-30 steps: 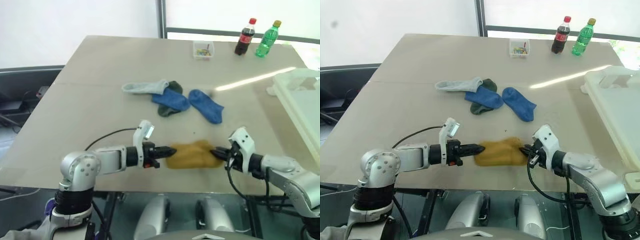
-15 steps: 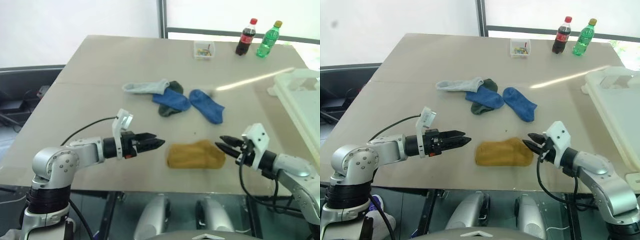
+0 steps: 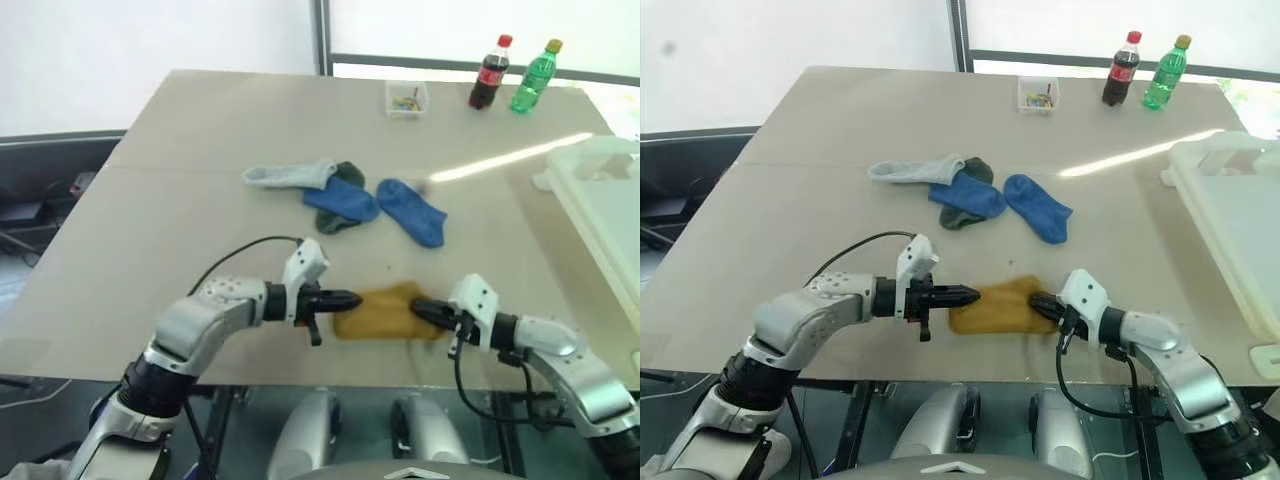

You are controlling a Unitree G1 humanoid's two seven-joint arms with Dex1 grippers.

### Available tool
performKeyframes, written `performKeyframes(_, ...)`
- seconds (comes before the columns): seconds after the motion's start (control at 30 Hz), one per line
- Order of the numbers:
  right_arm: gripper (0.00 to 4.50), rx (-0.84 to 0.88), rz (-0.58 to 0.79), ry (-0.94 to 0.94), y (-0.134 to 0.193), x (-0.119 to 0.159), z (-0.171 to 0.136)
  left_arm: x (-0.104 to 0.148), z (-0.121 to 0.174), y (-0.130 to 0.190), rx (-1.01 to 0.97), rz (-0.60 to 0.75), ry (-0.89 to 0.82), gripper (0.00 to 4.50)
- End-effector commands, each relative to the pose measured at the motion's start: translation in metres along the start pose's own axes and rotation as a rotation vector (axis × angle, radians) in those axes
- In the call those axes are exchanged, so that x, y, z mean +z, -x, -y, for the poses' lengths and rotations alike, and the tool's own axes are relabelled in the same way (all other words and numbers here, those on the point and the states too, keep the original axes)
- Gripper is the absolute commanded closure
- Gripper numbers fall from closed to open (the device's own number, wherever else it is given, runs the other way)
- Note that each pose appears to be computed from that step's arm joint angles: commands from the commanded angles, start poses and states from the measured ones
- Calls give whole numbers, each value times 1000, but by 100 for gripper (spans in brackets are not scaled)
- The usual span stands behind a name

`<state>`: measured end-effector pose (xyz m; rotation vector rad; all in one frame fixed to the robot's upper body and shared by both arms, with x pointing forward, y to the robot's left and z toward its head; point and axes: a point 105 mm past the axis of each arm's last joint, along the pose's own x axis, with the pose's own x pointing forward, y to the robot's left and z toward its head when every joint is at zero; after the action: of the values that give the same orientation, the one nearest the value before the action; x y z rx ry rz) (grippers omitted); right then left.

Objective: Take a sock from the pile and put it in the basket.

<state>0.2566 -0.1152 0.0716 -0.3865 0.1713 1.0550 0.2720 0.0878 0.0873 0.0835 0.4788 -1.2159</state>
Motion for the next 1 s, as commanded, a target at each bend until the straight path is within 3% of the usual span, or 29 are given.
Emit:
performKeyframes(0.03, 450, 8, -101, 11, 4, -31, -1, -20, -10, 2, 51, -81, -17, 448)
performKeyframes(0.1, 450, -25, -54, -11, 6, -24, 5, -26, -17, 5, 104, -114, -56, 448)
performKeyframes(0.27, 450, -77, 99, -34, 22, 23, 11, 32, -5, 25, 43, 208, 123, 448)
performKeyframes(0.4, 450, -70, 134, -10, 30, 41, 5, 33, 2, 53, 2, 254, 287, 448)
performKeyframes(0.67, 450, 42, 36, -10, 7, 7, -12, 6, -5, 57, 20, 142, 533, 448)
performKeyframes(1.0, 450, 72, -38, -49, -2, -27, -13, -23, 1, 54, 61, -47, 613, 448)
